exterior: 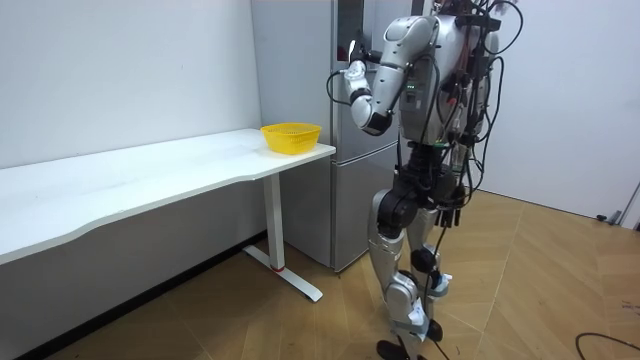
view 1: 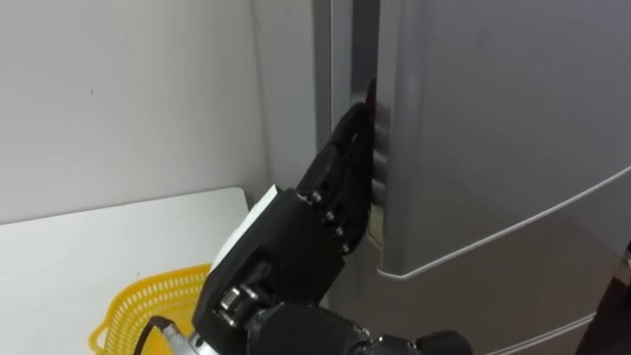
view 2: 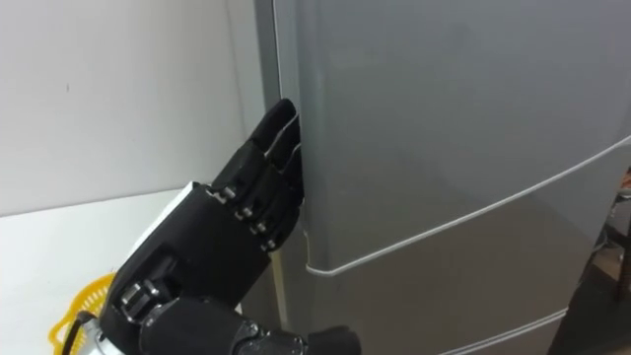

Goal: Retrieve from the upper fridge

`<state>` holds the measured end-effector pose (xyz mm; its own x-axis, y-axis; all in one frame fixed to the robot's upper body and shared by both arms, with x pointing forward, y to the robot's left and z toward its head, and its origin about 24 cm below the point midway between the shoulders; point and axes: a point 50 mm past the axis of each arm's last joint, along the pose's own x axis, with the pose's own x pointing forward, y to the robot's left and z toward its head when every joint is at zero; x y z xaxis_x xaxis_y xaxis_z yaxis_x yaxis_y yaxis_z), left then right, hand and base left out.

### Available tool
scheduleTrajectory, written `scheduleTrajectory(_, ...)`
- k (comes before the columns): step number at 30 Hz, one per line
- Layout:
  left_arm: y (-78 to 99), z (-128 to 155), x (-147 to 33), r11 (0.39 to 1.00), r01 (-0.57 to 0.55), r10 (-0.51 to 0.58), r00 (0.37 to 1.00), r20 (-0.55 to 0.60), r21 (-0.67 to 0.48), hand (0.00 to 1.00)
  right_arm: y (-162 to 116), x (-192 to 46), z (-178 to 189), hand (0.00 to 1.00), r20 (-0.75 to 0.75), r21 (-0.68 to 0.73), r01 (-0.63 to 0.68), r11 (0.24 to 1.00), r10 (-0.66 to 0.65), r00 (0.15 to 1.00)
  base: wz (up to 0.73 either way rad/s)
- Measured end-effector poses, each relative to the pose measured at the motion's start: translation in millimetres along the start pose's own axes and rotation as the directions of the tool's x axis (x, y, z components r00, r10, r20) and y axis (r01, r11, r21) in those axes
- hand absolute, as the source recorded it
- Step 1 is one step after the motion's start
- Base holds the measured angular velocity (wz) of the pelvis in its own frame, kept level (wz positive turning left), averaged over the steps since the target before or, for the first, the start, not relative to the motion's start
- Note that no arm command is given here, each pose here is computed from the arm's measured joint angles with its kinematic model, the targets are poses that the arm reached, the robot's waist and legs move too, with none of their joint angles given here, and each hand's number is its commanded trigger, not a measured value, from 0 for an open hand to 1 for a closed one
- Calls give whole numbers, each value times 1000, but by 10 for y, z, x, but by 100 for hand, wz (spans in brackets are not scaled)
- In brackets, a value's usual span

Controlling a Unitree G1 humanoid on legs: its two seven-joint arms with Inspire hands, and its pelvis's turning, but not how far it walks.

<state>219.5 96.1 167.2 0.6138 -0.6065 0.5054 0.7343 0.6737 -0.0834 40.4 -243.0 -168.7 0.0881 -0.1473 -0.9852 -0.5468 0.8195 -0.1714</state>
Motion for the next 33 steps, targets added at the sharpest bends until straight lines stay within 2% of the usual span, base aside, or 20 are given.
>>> scheduleTrajectory(17, -11, 1, 7, 1000, 1, -1, 1000, 9, -5, 0, 15, -8, -115, 0, -22, 6, 20, 1000, -20, 1000, -5)
scheduleTrajectory(33, -60, -21, 23, 1000, 20, -19, 1000, 12, -23, 0, -27, -8, -21, 0, 15, 4, 20, 1000, -20, 1000, -2)
